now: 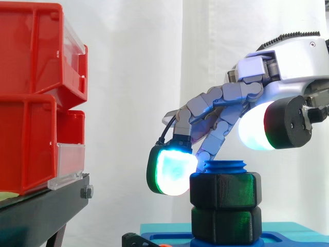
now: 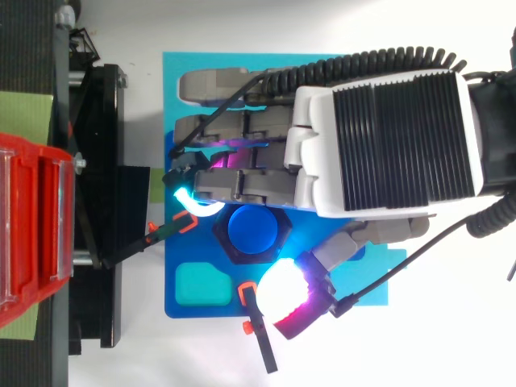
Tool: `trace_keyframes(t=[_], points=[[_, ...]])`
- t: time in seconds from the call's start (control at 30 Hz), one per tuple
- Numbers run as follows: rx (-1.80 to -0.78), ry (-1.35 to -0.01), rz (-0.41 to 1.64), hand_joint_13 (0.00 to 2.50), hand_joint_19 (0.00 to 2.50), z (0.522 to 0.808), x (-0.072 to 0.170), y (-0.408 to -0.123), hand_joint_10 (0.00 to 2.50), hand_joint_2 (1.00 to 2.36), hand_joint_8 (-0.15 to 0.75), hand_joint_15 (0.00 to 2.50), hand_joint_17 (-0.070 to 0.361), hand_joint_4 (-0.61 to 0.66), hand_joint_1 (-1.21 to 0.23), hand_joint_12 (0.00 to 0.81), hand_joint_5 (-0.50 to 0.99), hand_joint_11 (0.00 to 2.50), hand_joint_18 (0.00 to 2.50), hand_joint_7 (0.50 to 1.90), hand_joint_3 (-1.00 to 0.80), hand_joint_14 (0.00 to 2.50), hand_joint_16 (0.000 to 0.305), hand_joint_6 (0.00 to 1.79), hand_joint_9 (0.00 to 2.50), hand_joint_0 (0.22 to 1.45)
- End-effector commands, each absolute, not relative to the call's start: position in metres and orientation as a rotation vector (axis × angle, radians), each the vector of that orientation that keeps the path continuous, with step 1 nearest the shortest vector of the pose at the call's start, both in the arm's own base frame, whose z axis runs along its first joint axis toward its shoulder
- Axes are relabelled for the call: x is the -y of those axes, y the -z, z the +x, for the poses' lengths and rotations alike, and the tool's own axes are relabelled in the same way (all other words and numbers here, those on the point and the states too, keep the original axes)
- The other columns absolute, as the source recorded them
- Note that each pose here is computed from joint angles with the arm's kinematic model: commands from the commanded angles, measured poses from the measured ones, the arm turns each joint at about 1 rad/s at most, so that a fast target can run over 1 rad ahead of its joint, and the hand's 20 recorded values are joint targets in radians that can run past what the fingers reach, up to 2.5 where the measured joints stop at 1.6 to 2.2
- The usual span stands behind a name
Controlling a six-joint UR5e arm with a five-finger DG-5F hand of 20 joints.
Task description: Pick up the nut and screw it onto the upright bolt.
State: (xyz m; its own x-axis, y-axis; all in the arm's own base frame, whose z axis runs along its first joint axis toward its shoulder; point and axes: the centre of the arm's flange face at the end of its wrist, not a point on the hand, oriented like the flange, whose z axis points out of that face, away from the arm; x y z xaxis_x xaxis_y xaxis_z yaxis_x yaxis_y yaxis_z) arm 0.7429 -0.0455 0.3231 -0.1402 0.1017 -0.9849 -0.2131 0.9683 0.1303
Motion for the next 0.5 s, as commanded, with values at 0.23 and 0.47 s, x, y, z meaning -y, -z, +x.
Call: trace_keyframes(t=[0.23,0.47], points=[[-1.692,-0.272,-0.084,0.37,0.00,0.7427,0.0467,-0.3234,0.00,1.00,0.254,0.00,0.058,0.27,-0.23,0.259,-0.06,0.00,0.00,1.01,-0.50,0.00,0.026,0.50,0.80,0.51],[-1.693,-0.269,-0.080,0.43,0.00,0.7422,0.0511,-0.3232,0.00,1.00,0.262,0.00,0.052,0.22,-0.23,0.243,-0.03,0.00,0.00,1.16,-0.50,0.00,0.023,0.50,0.87,0.52]])
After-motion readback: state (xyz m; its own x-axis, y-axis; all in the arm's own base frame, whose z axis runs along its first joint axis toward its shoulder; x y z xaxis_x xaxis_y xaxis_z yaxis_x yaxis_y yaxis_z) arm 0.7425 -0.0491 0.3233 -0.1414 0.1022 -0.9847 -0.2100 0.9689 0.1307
